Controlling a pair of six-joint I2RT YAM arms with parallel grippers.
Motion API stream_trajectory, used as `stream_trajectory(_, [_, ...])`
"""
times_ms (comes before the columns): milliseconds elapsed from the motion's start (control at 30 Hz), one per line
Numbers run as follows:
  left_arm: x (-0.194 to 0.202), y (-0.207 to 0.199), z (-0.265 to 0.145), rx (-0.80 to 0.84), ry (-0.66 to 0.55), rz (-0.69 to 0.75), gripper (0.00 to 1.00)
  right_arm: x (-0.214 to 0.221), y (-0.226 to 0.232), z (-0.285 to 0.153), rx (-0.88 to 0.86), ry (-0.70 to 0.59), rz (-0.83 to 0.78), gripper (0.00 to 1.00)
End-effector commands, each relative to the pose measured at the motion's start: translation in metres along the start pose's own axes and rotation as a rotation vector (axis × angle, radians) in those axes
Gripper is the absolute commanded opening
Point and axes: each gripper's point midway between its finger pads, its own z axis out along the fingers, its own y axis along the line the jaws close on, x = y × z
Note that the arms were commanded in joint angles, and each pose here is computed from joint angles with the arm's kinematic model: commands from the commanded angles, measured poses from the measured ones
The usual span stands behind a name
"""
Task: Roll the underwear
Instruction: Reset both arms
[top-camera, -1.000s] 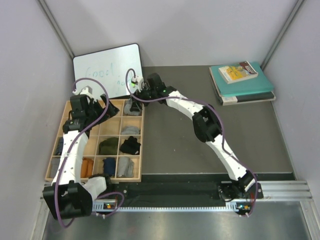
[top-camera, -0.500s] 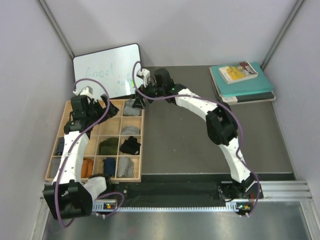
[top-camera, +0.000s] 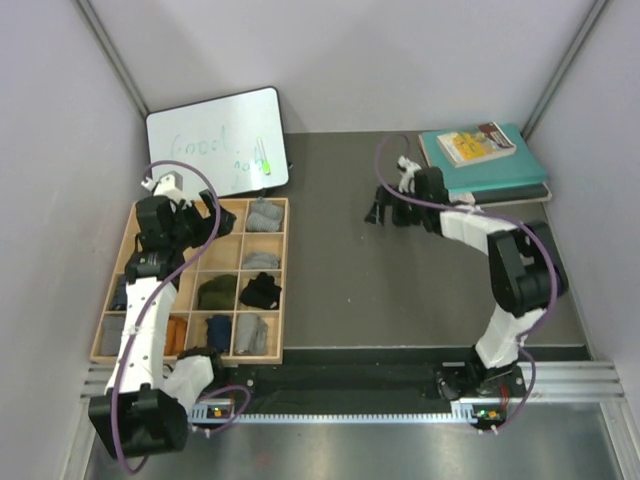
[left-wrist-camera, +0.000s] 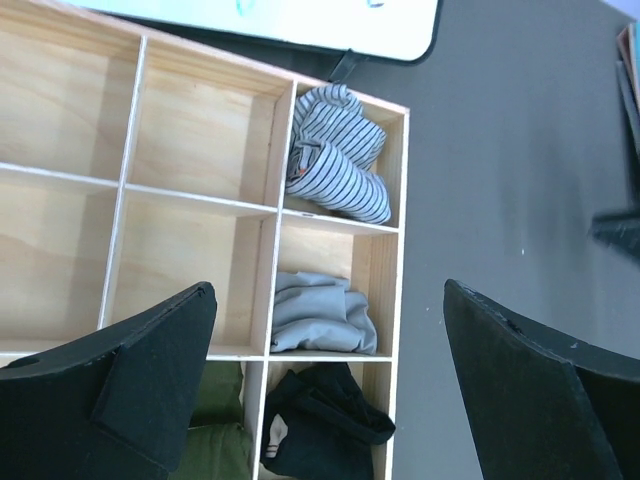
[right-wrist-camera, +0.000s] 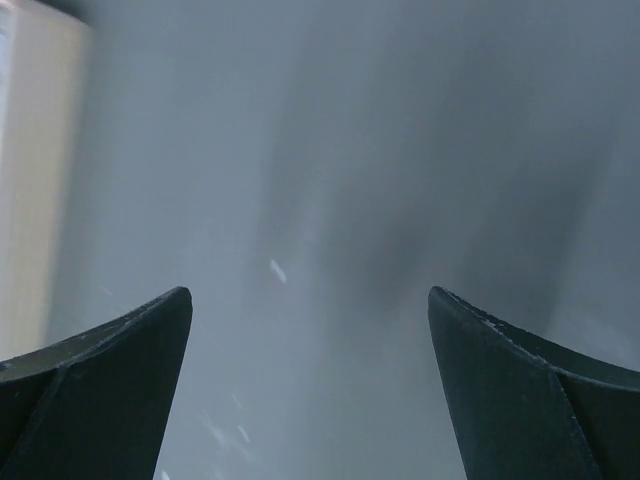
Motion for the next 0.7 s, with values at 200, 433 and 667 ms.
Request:
stream_trajectory(200, [-0.024, -0.012, -0.011, 0.056, -0.128, 0.058, 0.99, 0.02, -0.023, -0.125, 0.317, -0.218, -0.046, 0.99])
stream_trajectory(433, [-0.022, -0.014, -0.014, 0.07, -0.139, 0.059, 0.99, 0.019, -0.021, -0.16, 0.334, -0.373, -0.083, 0.99])
stream_trajectory(667, [-0.022, -0.013, -0.015, 0.063, -0.144, 0.048, 0.99, 0.033, -0.027, -0.156, 0.345, -0.337, -0.084, 0.99])
